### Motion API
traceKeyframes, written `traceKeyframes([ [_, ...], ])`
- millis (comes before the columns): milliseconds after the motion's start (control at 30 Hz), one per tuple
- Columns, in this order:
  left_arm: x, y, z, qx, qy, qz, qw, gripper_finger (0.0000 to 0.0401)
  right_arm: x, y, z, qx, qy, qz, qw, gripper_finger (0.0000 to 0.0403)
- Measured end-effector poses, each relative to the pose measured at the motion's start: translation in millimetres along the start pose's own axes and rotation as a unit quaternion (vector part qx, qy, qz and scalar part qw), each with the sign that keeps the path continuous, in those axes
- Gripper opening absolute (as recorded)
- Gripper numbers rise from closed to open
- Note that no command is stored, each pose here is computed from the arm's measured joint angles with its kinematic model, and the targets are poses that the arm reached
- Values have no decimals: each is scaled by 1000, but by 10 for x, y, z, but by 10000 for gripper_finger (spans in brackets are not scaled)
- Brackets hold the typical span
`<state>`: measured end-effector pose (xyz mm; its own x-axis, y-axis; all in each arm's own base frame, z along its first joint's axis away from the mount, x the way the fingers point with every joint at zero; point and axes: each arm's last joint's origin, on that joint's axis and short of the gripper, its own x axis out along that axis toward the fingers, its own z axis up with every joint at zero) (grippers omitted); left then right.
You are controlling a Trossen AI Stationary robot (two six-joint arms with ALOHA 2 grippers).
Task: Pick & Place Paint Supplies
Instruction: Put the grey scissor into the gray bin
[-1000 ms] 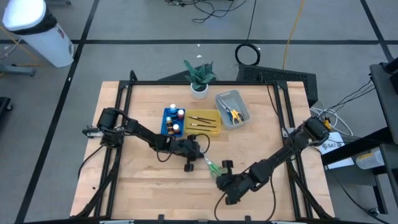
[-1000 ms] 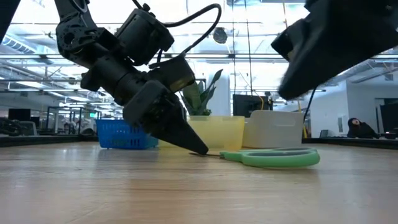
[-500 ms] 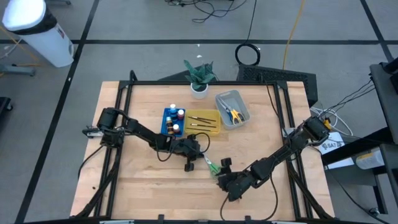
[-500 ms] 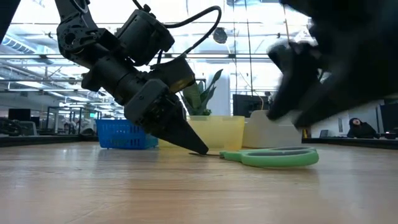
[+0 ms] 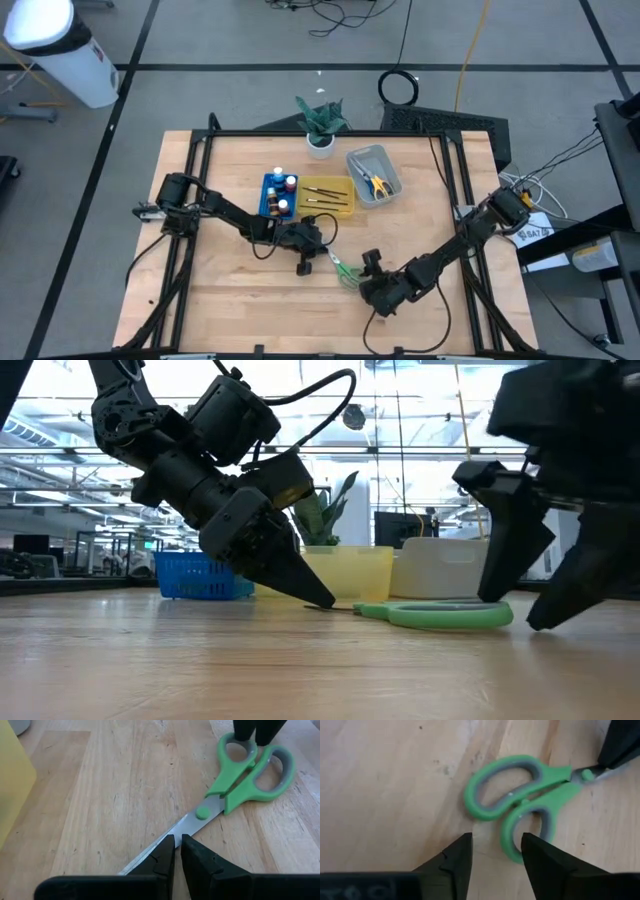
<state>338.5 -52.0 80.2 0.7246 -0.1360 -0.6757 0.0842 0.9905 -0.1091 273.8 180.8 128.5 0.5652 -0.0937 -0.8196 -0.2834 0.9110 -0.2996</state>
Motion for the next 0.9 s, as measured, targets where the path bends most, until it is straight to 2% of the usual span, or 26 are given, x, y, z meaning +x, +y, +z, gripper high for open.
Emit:
traceKeyframes([
  [100, 0, 0, 0, 0, 0, 0, 1000, 46, 38, -90, 4, 15, 9, 4, 1000, 145],
  [333, 0, 0, -3, 5, 0, 0, 1000, 46, 131, -311, 46, 41, 12, 69, 997, 127],
  [467, 0, 0, -3, 7, 0, 0, 1000, 46, 160, -395, 10, 48, 38, 108, 992, 107],
  [633, 0, 0, -3, 7, 0, 0, 1000, 46, 212, -398, -32, 47, 58, 141, 987, 56],
  [733, 0, 0, -3, 7, 1, -1, 1000, 46, 250, -383, -57, 44, 68, 142, 987, 19],
  [900, -1, 0, -2, 6, -2, -1, 1000, 46, 321, -355, -90, 45, 78, 141, 986, 17],
])
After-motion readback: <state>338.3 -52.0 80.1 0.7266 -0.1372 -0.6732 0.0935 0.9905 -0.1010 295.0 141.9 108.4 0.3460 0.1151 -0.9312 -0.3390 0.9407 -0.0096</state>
